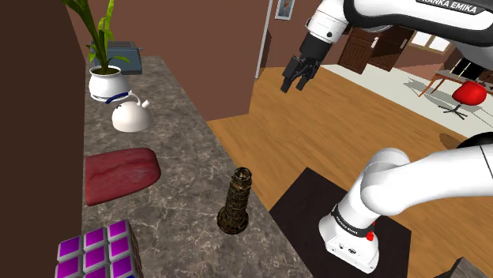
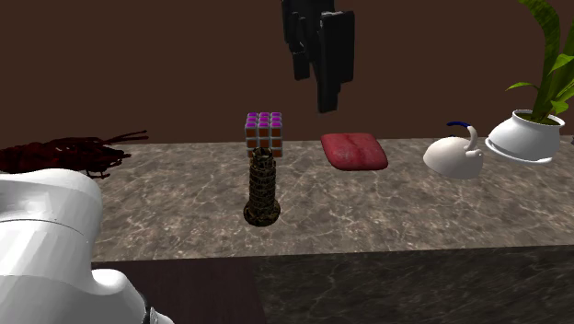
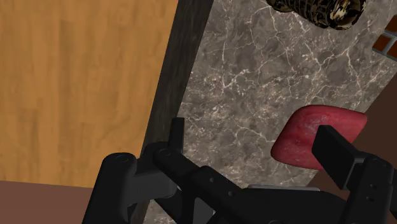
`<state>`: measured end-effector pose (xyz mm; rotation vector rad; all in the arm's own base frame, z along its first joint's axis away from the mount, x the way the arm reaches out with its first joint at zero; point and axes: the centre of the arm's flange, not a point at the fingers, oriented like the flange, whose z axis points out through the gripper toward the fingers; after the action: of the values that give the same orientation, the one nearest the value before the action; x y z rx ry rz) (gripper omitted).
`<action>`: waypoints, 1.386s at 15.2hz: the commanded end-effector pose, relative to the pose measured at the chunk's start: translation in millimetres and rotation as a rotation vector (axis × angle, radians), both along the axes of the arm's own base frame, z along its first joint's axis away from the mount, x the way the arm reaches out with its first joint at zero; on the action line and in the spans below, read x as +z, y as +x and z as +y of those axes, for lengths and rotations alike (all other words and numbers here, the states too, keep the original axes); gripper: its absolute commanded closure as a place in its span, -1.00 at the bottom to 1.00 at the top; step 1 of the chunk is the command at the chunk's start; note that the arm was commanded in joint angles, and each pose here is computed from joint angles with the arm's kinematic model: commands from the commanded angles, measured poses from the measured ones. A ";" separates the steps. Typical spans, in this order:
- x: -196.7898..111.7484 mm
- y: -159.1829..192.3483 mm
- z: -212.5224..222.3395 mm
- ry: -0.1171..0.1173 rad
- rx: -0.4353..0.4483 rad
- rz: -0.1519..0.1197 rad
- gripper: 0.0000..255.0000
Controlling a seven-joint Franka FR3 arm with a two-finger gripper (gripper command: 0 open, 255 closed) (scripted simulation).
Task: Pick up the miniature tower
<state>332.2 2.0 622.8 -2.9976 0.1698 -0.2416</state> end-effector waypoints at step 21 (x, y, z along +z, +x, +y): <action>-179.3 33.3 199.6 -0.073 0.172 0.198 -1.00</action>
<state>363.1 193.4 455.1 -3.0790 -0.0676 0.0526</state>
